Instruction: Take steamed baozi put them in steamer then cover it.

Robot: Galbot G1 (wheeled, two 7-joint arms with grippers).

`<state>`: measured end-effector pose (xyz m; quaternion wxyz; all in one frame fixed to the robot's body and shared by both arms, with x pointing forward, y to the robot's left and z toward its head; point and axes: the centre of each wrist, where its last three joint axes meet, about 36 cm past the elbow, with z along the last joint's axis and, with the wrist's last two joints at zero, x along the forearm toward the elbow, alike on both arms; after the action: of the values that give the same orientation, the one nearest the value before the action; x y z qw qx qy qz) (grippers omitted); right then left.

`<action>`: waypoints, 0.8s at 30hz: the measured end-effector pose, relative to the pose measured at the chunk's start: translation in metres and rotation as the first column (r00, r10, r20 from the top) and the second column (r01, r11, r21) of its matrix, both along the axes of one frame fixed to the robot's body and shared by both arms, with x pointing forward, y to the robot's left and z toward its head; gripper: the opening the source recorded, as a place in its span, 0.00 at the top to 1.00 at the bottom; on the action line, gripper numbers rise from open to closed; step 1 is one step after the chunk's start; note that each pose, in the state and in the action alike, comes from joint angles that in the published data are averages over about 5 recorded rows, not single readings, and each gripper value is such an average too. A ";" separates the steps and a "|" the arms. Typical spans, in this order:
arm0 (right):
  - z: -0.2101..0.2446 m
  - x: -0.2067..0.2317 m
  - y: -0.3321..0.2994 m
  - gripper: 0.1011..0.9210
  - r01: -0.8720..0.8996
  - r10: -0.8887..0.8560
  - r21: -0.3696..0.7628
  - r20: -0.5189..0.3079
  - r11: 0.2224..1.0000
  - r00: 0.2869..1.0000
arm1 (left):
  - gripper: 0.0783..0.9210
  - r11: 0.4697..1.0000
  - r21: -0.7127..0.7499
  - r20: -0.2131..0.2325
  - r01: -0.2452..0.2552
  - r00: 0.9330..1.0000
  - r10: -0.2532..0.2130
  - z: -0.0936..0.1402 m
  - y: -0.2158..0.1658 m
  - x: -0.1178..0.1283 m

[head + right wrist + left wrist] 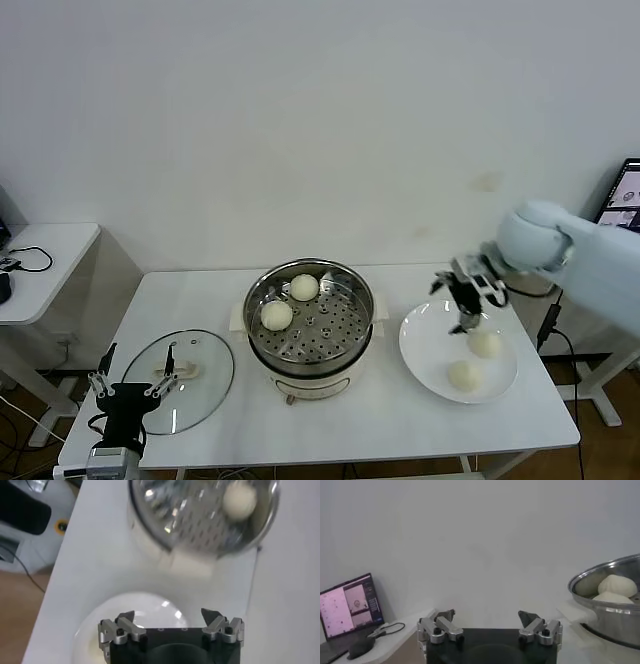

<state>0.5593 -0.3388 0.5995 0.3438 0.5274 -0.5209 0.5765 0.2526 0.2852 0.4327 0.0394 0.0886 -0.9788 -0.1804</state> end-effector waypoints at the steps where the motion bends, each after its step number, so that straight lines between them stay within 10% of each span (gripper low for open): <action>1: -0.008 -0.003 -0.005 0.12 0.006 -0.006 -0.009 -0.006 1.000 1.000 | 0.12 1.000 0.001 -0.002 -0.001 1.000 0.001 -0.001 0.000 0.000; 24: -0.112 -0.025 -0.032 0.12 0.076 -0.079 -0.087 -0.032 0.993 0.996 | 0.12 1.000 0.005 -0.021 -0.019 1.000 0.019 -0.006 0.002 -0.004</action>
<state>0.5342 -0.3708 0.4878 0.3972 0.5017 -0.5096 0.5752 0.2482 0.2874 0.4267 0.0512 0.0963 -0.9770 -0.1832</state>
